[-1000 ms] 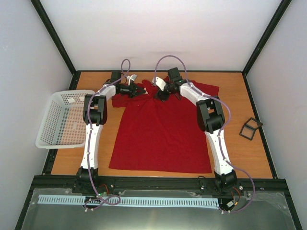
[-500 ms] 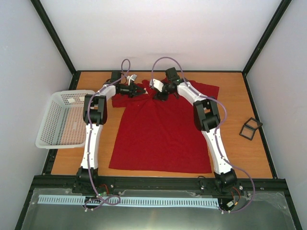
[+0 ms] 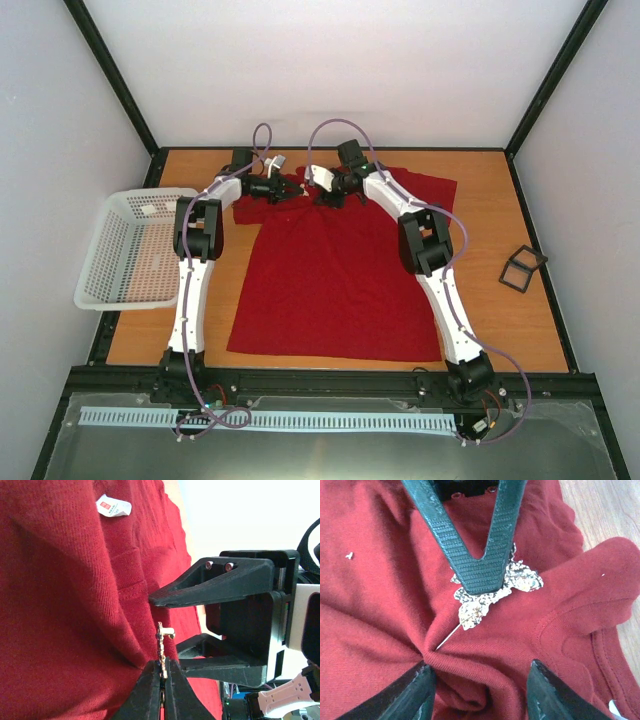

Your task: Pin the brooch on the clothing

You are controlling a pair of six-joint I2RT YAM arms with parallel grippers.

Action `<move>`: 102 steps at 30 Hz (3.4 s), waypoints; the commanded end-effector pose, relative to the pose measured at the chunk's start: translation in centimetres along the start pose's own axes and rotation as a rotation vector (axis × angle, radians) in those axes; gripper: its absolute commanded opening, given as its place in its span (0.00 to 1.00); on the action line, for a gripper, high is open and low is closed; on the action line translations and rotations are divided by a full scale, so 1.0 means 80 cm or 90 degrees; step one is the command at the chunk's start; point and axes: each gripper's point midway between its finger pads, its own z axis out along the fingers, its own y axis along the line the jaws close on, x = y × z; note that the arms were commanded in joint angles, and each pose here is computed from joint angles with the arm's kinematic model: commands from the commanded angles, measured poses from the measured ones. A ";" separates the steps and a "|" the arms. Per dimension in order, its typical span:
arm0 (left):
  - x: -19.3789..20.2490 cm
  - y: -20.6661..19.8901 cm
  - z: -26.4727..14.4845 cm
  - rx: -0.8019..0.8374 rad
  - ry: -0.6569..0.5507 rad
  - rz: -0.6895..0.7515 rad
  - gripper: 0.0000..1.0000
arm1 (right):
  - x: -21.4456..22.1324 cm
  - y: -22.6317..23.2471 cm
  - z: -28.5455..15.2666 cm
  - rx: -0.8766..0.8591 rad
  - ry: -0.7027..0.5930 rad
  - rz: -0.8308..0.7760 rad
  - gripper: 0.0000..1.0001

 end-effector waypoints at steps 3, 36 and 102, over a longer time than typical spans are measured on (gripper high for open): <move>-0.003 -0.012 0.000 0.022 0.005 0.012 0.01 | 0.008 0.005 0.016 -0.010 0.004 -0.003 0.42; 0.011 -0.012 0.028 0.008 0.024 0.034 0.01 | -0.006 -0.002 0.022 -0.019 -0.028 0.047 0.03; 0.023 -0.060 0.015 0.045 0.011 0.140 0.01 | 0.012 0.014 -0.021 0.050 -0.032 -0.088 0.71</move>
